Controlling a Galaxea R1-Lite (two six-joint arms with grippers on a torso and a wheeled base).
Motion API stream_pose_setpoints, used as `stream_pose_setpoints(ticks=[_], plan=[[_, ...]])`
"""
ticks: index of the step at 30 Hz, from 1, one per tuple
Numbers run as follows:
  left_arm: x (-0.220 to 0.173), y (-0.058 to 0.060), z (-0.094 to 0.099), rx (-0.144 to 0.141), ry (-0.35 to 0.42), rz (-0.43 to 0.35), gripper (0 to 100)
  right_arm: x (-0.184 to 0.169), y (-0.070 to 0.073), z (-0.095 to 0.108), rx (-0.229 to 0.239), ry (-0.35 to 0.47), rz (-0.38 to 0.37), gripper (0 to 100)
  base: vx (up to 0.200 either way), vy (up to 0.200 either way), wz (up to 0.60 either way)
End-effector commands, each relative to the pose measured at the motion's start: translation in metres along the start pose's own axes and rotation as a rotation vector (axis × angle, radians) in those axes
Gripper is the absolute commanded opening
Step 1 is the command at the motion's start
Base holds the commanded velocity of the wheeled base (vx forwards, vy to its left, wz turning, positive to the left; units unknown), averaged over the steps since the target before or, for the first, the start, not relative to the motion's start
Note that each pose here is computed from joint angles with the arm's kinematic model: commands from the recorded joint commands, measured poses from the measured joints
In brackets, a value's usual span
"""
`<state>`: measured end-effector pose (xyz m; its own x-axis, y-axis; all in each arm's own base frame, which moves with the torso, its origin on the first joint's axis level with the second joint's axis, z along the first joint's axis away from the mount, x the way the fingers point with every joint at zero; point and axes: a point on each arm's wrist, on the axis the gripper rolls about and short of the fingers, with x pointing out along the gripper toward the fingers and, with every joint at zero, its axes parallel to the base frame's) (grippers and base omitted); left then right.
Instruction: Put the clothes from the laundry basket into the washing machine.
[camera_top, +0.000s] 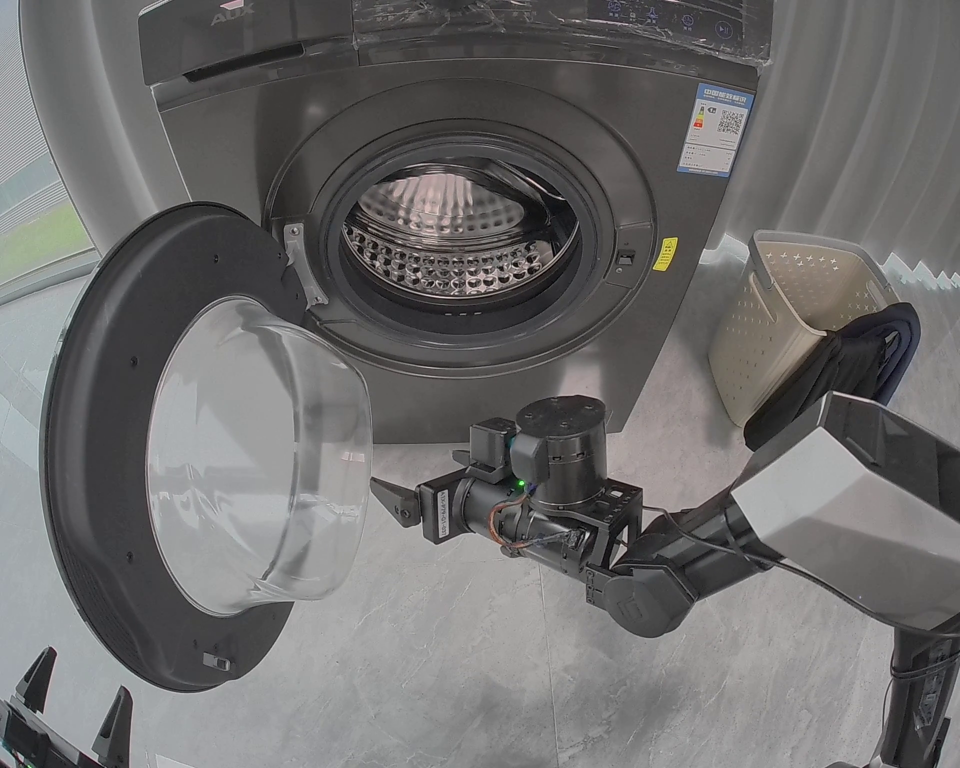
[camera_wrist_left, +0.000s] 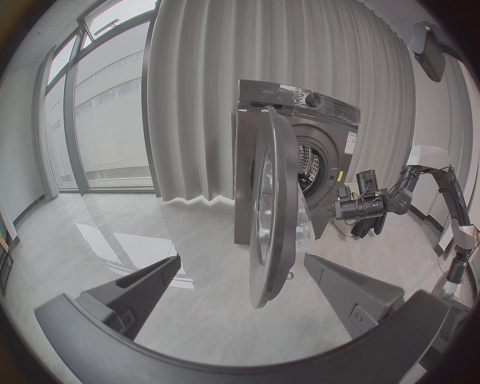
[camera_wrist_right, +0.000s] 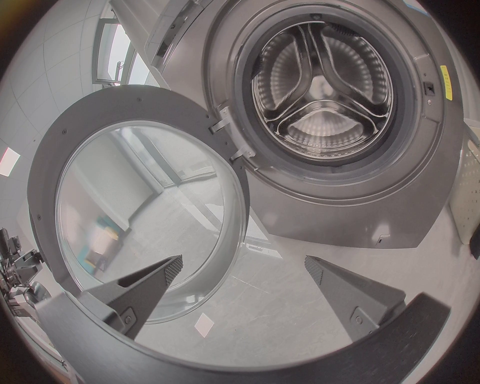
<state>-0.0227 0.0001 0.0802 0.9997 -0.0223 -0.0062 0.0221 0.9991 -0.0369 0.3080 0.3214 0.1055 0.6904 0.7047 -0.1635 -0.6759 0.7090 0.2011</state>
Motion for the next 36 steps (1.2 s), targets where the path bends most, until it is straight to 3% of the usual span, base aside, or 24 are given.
stream_pose_setpoints(ticks=[1, 13, 19, 22, 30, 36], plan=[[0.000, 0.000, -0.005, 0.000, 0.001, 0.001, 100, 0.008, 0.001, -0.010, 0.000, 0.016, 0.002, 100, 0.000, 0.000, 0.00], [0.000, 0.000, -0.005, -0.002, 0.001, 0.001, 100, 0.029, 0.013, -0.018, -0.004, 0.001, 0.028, 100, 0.000, 0.000, 0.00], [0.000, 0.000, -0.005, -0.002, 0.002, -0.001, 100, 0.045, 0.027, -0.028, -0.004, -0.007, 0.055, 100, 0.000, 0.000, 0.00], [0.000, 0.000, -0.005, -0.005, 0.001, 0.001, 100, 0.052, 0.031, -0.021, 0.012, -0.053, 0.045, 100, 0.000, 0.000, 0.00], [0.000, 0.000, -0.005, -0.003, 0.001, 0.001, 100, 0.047, 0.020, 0.000, 0.027, -0.081, 0.018, 100, 0.000, 0.000, 0.00], [0.000, 0.000, -0.005, -0.005, 0.000, 0.001, 100, 0.061, 0.031, -0.009, 0.025, -0.074, 0.043, 100, 0.000, 0.000, 0.00]])
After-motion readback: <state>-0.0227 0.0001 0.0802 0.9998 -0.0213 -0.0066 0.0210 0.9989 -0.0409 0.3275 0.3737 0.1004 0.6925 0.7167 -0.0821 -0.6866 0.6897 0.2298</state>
